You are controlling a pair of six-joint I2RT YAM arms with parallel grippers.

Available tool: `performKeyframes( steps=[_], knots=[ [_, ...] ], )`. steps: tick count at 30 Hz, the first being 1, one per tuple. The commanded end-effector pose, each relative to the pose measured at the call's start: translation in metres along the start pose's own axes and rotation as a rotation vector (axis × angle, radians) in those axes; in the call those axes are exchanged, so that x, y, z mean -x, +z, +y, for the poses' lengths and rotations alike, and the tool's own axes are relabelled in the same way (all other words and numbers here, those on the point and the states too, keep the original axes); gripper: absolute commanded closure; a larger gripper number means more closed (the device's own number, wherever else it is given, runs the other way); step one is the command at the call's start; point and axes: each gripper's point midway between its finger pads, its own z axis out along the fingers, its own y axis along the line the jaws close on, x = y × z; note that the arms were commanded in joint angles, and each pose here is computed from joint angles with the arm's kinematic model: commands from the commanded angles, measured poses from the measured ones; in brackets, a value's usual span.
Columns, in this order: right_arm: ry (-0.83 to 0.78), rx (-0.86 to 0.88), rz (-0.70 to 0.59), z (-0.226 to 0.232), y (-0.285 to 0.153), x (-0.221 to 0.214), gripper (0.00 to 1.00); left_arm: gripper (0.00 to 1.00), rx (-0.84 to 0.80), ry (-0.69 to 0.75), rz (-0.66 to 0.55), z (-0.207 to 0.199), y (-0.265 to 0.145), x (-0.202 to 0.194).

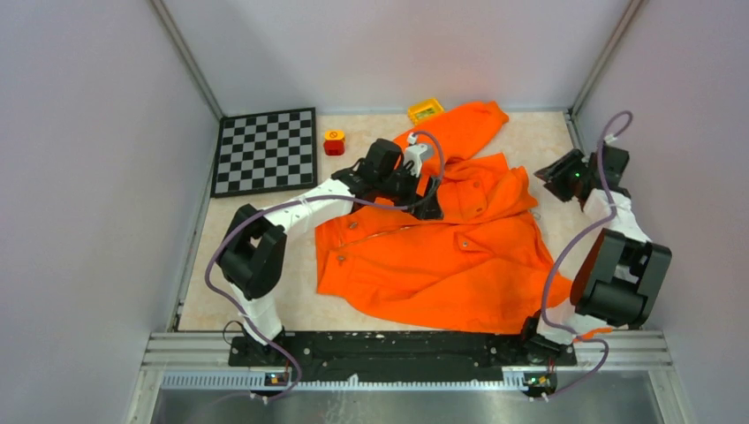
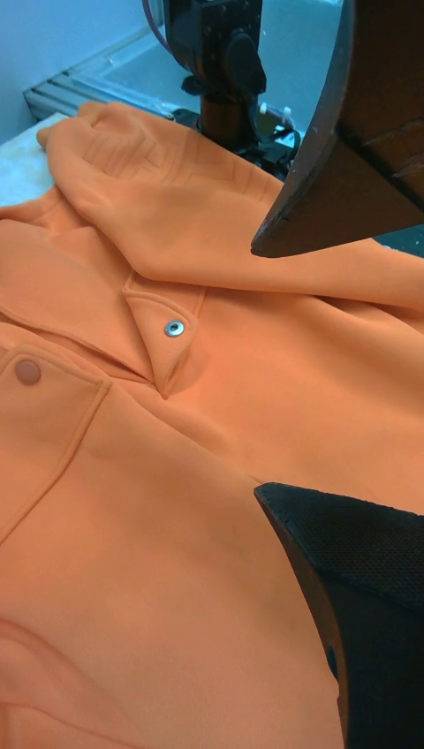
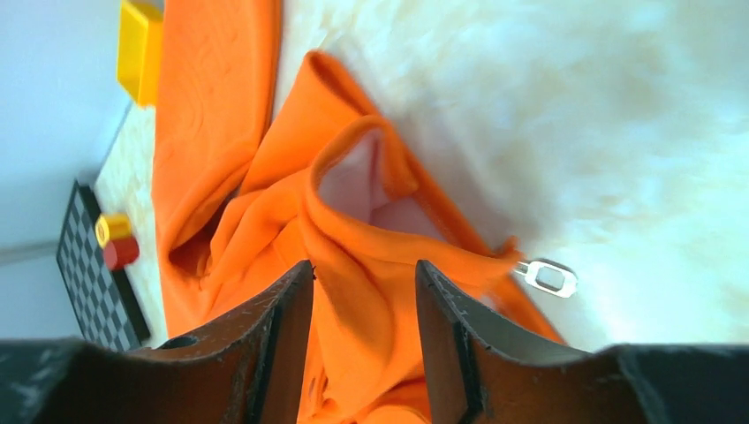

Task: Zip up the jacket

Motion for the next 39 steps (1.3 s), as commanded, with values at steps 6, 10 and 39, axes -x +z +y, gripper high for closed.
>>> performKeyframes(
  steps=[6,10,39],
  knots=[
    [0.098,-0.065,-0.077,-0.058,-0.031,0.012,0.54,0.01,-0.013,0.095,-0.045,-0.018,-0.02,0.015],
    [0.116,-0.024,-0.031,-0.067,-0.013,-0.007,0.58,0.01,-0.015,0.103,-0.052,-0.022,-0.022,0.016],
    [-0.172,0.027,0.109,0.034,0.022,-0.043,1.0,0.01,-0.081,0.053,-0.042,-0.028,-0.003,0.023]
  ],
)
